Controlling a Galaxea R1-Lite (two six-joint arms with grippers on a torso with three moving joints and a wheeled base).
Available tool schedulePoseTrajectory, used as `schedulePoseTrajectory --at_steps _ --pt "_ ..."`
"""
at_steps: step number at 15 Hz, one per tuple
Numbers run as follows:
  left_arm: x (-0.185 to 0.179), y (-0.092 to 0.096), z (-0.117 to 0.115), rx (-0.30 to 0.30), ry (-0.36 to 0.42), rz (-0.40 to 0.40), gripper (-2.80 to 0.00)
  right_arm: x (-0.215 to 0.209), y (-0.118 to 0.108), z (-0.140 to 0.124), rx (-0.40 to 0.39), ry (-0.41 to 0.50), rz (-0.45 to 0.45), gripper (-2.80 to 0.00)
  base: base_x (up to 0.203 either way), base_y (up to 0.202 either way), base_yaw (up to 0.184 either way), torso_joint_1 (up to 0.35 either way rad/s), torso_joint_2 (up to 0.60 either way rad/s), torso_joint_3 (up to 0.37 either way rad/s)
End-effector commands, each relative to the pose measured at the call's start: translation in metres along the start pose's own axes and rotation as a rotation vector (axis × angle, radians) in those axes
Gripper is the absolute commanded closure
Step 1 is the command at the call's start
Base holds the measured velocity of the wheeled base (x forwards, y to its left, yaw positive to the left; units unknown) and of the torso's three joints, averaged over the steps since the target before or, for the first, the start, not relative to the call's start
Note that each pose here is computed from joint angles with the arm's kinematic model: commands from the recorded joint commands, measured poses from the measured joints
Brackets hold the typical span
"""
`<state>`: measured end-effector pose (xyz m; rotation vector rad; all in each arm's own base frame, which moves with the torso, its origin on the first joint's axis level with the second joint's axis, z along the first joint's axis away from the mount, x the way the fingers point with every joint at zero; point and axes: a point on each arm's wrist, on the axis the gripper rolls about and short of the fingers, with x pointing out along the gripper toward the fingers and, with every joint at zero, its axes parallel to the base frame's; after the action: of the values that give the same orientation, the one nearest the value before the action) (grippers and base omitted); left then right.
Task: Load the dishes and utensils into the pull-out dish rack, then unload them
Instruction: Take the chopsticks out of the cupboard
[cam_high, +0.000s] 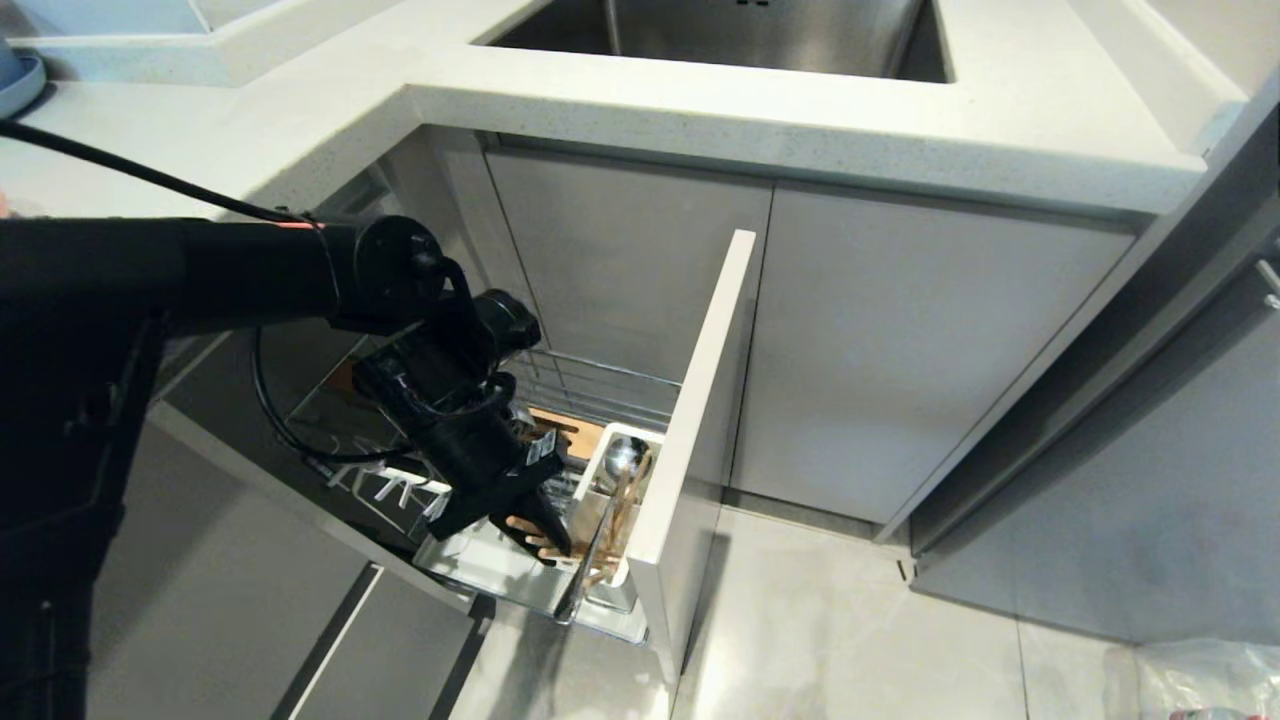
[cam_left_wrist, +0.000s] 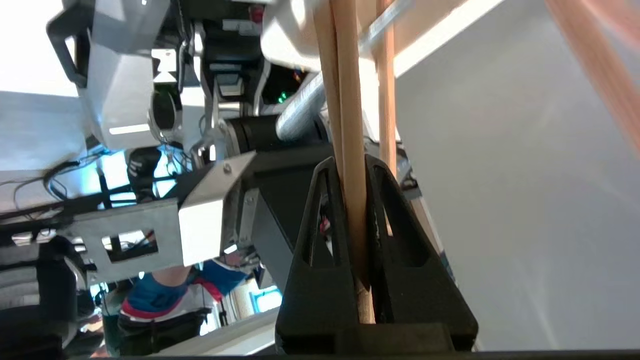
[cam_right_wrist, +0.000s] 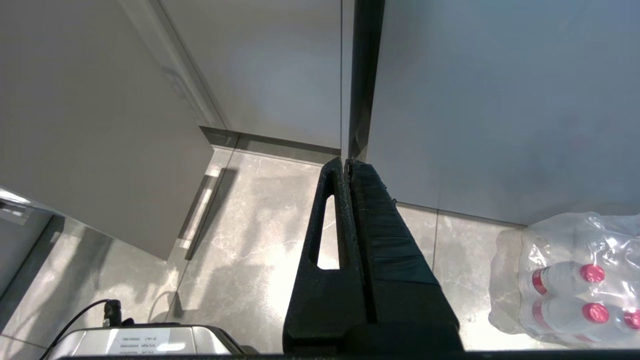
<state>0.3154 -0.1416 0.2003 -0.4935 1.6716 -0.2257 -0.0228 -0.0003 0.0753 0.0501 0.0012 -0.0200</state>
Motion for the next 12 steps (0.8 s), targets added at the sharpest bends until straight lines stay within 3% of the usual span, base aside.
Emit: schedulePoseTrajectory --at_steps 1,12 --pt "-0.009 -0.001 -0.007 0.005 -0.01 -0.014 0.0 0.0 0.0 0.0 0.0 0.001 0.0 0.0 0.0 0.0 0.0 0.0 0.0 0.0" --pt "-0.034 -0.003 -0.024 -0.007 -0.056 -0.047 0.0 0.0 0.0 0.0 0.0 0.001 0.0 0.0 0.0 0.0 0.0 0.0 0.0 0.0"
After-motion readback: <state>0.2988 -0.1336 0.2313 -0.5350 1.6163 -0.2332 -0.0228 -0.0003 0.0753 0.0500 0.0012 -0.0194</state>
